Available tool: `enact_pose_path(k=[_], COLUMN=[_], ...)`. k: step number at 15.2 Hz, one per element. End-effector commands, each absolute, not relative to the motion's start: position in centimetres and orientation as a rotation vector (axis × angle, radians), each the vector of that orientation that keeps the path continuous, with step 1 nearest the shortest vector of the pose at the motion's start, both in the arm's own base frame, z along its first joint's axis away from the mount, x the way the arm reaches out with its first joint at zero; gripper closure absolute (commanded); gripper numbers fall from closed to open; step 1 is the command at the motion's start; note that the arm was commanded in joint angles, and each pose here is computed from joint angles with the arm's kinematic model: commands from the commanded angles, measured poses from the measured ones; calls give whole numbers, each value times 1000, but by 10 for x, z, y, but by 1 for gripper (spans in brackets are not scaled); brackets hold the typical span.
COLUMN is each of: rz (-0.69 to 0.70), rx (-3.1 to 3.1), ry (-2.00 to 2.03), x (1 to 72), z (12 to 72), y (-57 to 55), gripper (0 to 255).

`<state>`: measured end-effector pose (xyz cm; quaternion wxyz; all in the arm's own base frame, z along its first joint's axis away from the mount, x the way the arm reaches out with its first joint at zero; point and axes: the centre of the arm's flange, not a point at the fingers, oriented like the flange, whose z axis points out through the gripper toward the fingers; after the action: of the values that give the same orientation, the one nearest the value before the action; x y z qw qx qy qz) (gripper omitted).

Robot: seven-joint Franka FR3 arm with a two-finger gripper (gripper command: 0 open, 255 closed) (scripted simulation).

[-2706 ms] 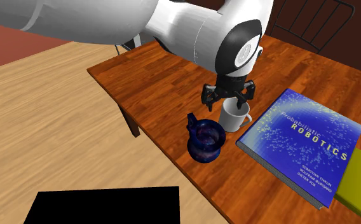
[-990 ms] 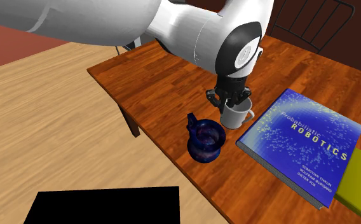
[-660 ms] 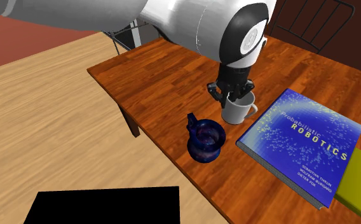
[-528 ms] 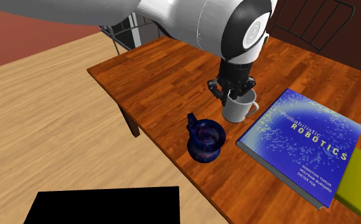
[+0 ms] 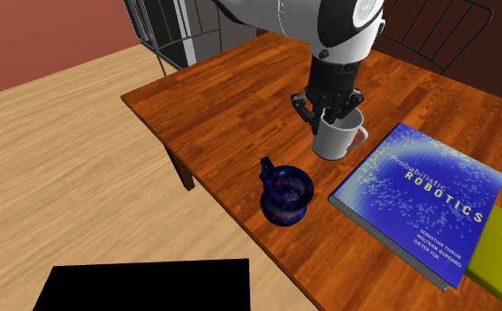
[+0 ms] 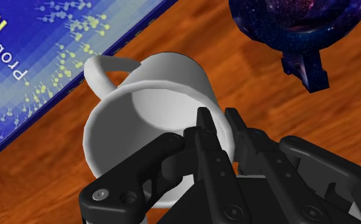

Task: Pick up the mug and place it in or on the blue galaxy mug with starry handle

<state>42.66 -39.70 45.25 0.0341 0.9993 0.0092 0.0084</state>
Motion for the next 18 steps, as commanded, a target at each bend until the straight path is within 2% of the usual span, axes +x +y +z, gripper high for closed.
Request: enact_pose_path(k=[1,13,18], rz=[26,26,26], rx=[3073,3073,3073], ry=[28,28,28], x=[426,426,385], z=[463,524,536], y=[-397,-397,-347], gripper=[255,255,255])
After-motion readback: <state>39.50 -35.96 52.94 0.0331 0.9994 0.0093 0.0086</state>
